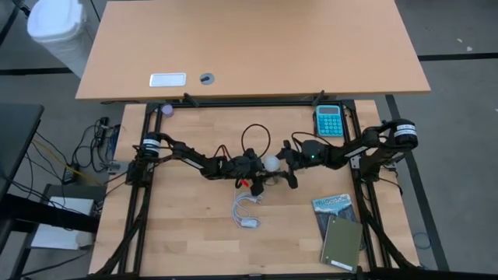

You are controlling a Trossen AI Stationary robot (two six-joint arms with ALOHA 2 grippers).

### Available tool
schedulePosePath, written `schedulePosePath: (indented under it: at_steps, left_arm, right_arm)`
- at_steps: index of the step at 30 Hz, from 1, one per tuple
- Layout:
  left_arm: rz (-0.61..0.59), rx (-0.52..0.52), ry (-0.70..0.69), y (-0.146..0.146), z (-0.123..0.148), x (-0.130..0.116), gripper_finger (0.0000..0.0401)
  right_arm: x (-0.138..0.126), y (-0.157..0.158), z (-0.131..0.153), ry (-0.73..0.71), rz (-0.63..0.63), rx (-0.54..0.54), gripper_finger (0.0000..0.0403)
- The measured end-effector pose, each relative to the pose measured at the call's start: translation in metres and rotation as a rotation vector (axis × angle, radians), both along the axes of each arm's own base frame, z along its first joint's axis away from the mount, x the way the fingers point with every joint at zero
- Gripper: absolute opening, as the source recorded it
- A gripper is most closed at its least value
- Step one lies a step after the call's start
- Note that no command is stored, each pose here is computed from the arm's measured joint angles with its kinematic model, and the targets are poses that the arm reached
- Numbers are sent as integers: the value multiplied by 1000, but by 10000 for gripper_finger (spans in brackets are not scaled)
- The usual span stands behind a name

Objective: Screw lightbulb
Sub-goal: Insert the lightbulb into the desk lamp

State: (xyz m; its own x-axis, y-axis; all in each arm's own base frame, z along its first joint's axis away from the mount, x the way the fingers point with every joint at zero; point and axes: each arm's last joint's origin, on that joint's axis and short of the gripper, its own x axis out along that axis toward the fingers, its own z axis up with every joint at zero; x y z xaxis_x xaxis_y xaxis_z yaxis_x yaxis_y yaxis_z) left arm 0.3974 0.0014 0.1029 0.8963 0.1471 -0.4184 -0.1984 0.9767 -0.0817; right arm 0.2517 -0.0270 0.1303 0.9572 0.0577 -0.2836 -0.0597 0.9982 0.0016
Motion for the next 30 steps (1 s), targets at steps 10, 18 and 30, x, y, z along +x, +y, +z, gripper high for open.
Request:
schedulePosePath:
  at_steps: [10, 18, 30]
  left_arm:
    - [5, 2, 0, 0, 0, 0, 188]
    - [73, 2, 2, 1, -1, -1, 188]
    - [121, -1, -4, 3, -1, -1, 188]
  right_arm:
    - [0, 0, -1, 7, -20, 14, 173]
    - [1, 12, -1, 10, -133, 12, 169]
    - [11, 43, -1, -15, -424, 71, 170]
